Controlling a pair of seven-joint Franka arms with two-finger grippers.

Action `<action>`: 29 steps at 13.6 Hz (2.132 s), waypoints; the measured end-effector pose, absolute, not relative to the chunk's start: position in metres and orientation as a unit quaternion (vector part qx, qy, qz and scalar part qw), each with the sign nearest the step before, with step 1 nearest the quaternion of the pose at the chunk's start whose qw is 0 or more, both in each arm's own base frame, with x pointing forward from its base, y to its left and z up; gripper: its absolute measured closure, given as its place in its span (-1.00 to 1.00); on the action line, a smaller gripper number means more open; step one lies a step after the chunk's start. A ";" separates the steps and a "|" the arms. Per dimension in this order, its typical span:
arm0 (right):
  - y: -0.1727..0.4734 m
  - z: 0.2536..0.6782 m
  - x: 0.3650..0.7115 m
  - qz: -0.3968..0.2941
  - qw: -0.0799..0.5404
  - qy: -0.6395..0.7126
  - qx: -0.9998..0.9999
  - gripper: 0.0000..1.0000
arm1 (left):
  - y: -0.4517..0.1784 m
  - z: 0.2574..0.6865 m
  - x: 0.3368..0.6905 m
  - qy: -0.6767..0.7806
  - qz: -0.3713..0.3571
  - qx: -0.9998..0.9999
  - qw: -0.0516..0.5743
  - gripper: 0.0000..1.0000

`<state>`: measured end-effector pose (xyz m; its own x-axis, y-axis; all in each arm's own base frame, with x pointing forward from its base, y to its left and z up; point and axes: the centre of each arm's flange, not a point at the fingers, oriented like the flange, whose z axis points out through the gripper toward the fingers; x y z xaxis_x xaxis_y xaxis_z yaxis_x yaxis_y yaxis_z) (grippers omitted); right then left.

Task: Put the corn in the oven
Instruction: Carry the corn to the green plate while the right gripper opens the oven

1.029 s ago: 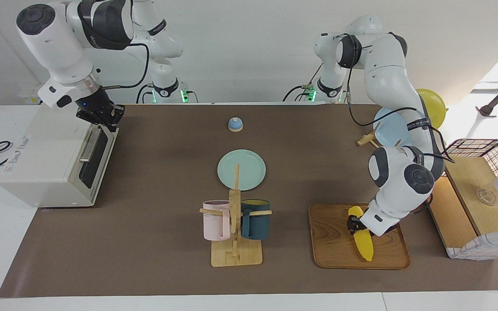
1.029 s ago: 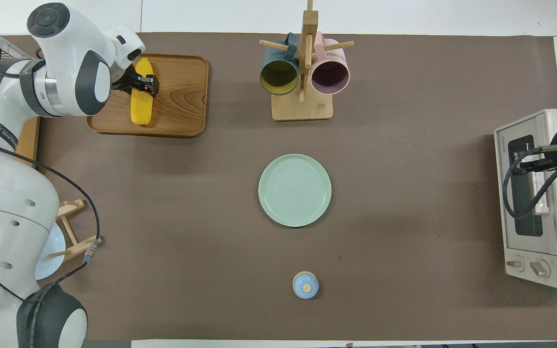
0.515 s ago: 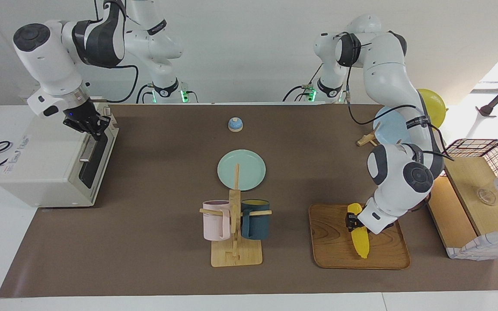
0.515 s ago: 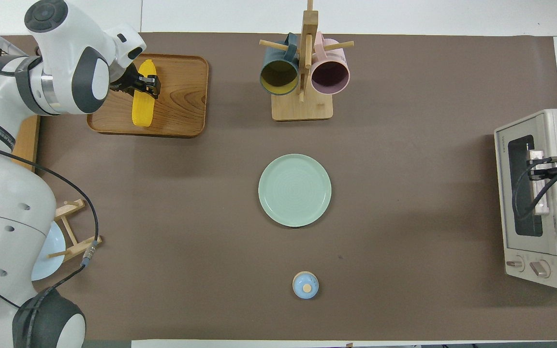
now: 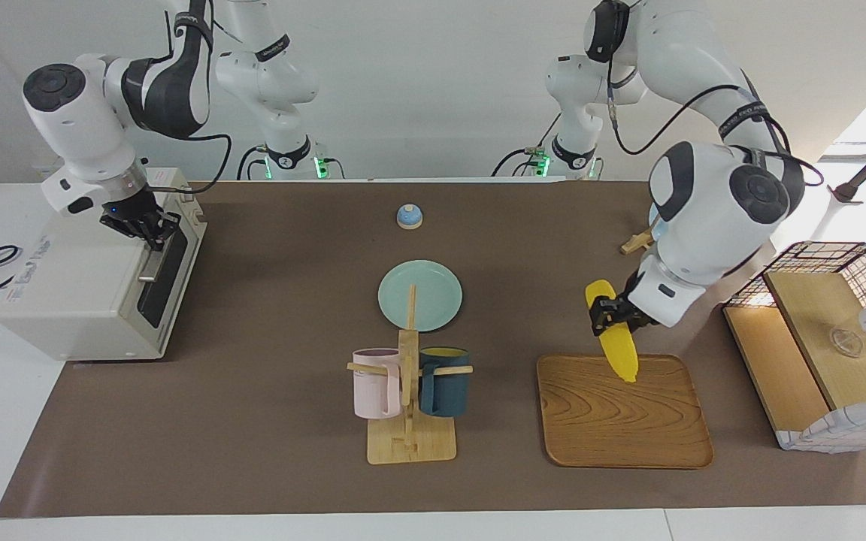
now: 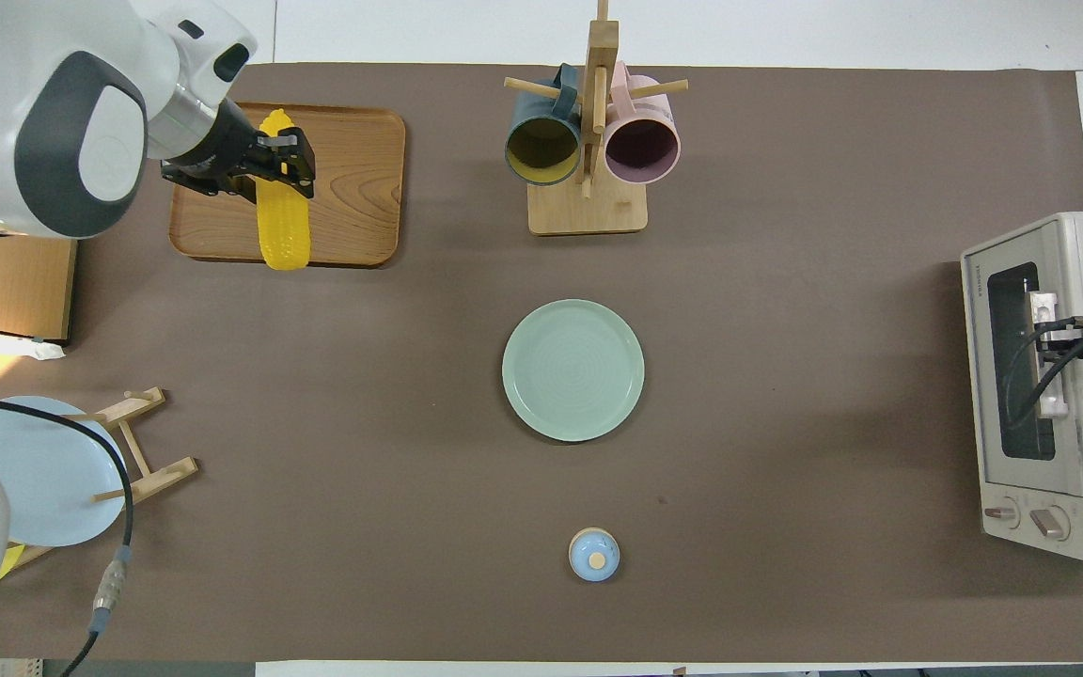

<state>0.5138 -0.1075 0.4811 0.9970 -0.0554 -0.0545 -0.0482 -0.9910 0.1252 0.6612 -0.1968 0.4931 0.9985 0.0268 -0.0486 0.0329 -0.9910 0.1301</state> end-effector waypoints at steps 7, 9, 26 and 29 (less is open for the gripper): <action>-0.113 0.473 0.513 -0.025 0.065 -0.028 0.997 0.98 | -0.342 0.457 0.572 0.012 -0.029 0.997 0.065 -0.12; -0.112 0.472 0.513 -0.025 0.065 -0.027 0.997 0.98 | -0.379 0.430 0.531 -0.004 -0.002 0.997 0.079 -0.12; -0.005 0.363 0.520 -0.013 -0.007 -0.028 0.999 0.98 | -0.465 0.318 0.451 -0.090 0.040 0.991 0.095 -0.13; 0.003 0.332 0.518 -0.005 -0.008 -0.028 1.000 0.98 | -0.463 0.318 0.452 -0.089 0.039 0.991 0.094 -0.73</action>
